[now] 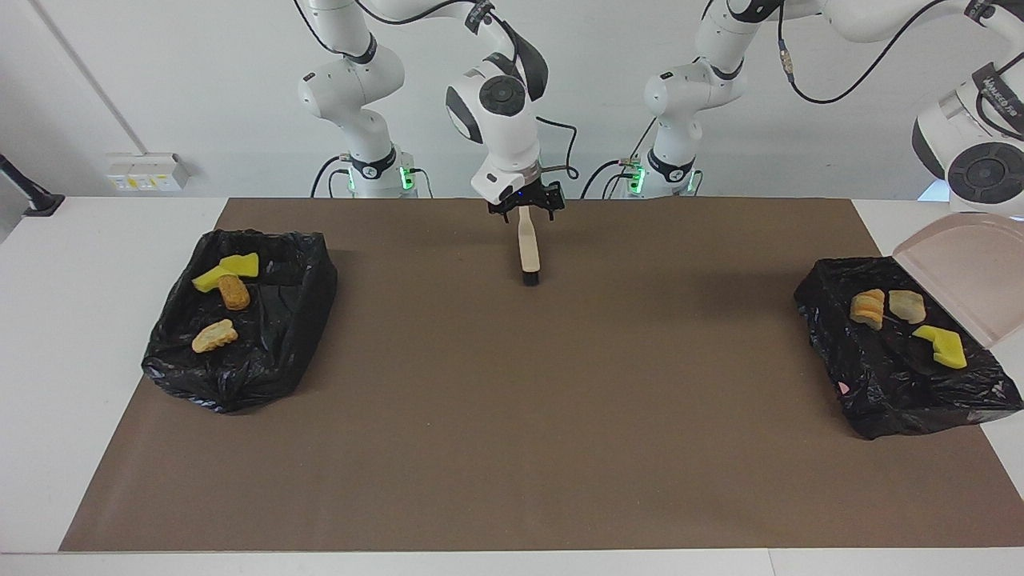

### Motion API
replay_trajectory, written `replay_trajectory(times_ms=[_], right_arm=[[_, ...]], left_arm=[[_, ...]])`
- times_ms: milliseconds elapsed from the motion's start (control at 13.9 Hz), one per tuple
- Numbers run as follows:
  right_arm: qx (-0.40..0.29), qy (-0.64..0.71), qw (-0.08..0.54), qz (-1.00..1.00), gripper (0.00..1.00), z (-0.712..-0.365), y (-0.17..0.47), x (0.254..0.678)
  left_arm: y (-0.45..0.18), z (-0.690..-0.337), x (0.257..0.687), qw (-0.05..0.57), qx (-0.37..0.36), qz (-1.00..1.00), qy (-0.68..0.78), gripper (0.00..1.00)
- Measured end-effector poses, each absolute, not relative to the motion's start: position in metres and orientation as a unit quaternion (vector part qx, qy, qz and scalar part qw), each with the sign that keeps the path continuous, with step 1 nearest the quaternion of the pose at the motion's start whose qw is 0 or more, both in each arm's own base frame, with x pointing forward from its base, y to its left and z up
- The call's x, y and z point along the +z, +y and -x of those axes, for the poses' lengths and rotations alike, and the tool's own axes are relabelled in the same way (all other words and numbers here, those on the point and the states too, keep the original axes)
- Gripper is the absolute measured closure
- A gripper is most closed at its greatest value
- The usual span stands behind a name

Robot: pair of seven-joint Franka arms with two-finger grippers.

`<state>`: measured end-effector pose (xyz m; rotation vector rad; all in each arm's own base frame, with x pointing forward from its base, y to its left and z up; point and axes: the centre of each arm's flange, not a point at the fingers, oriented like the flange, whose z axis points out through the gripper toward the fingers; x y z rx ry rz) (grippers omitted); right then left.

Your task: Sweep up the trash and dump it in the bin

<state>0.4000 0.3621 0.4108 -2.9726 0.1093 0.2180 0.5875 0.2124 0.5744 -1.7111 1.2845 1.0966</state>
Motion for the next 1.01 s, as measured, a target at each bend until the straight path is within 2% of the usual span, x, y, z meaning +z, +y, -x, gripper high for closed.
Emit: replay_trajectory(times_ms=[144,504,792,1008], right_arm=[[0.049,0.048,0.073,0.995,0.0,-0.423,0.342,0.421],[0.006,0.081,0.043,0.996,0.0,-0.476,0.275,0.433],[-0.018,0.038,0.027,0.999,0.0,-0.515,0.202,0.442],[-0.032,0.048,0.023,0.998,0.0,-0.537,0.159,0.465]], left_arm=[[0.195,-0.586,0.585,0.36,0.409,0.67,0.504,0.69],[0.13,-0.592,0.559,0.282,0.328,0.725,0.536,0.69],[0.08,-0.594,0.543,0.229,0.267,0.768,0.536,0.69],[0.044,-0.594,0.533,0.183,0.212,0.817,0.504,0.69]])
